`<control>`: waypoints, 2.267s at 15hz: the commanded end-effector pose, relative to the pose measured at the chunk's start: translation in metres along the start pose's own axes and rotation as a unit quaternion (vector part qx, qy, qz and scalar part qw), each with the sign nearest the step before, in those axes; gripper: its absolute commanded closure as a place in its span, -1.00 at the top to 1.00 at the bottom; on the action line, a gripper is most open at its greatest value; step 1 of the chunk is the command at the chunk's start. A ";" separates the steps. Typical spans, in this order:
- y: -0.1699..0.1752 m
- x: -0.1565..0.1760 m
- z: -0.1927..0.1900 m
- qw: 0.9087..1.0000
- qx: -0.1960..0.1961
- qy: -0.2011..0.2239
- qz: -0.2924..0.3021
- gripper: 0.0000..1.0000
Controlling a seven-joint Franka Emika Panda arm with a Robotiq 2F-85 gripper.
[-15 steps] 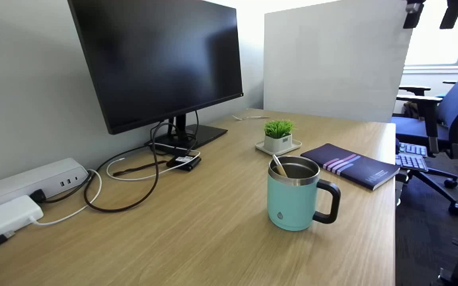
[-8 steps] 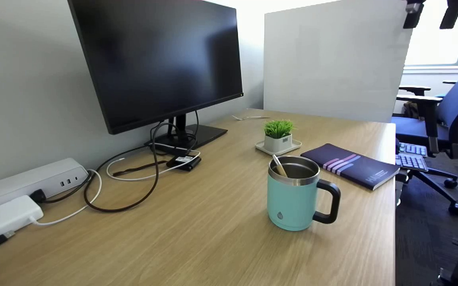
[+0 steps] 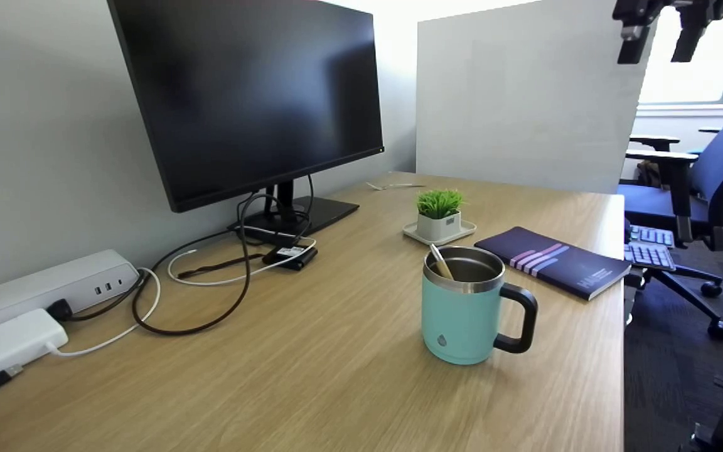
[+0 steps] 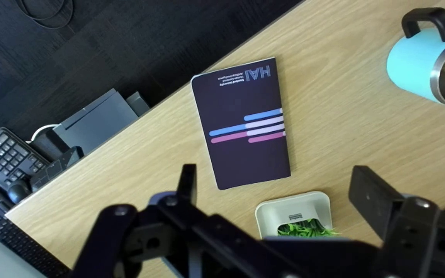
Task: Take the blue cup from the left and move it to the right across the book
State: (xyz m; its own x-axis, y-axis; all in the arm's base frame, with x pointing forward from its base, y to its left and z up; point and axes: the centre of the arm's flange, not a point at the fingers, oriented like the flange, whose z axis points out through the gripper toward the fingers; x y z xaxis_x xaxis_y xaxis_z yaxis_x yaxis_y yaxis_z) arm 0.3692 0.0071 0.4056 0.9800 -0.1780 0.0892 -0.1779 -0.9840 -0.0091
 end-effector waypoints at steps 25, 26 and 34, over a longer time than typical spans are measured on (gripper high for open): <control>-0.220 0.027 0.180 0.966 -0.040 -0.072 -0.244 1.00; -0.223 0.026 0.184 0.964 -0.041 -0.074 -0.250 1.00; -0.239 0.022 0.210 0.959 -0.040 -0.094 -0.266 1.00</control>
State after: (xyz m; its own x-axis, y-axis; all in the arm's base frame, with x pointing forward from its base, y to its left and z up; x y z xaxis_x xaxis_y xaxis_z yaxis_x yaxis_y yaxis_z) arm 0.4453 0.2297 0.2054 0.9345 0.3308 -0.1313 0.3405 -0.9384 0.0589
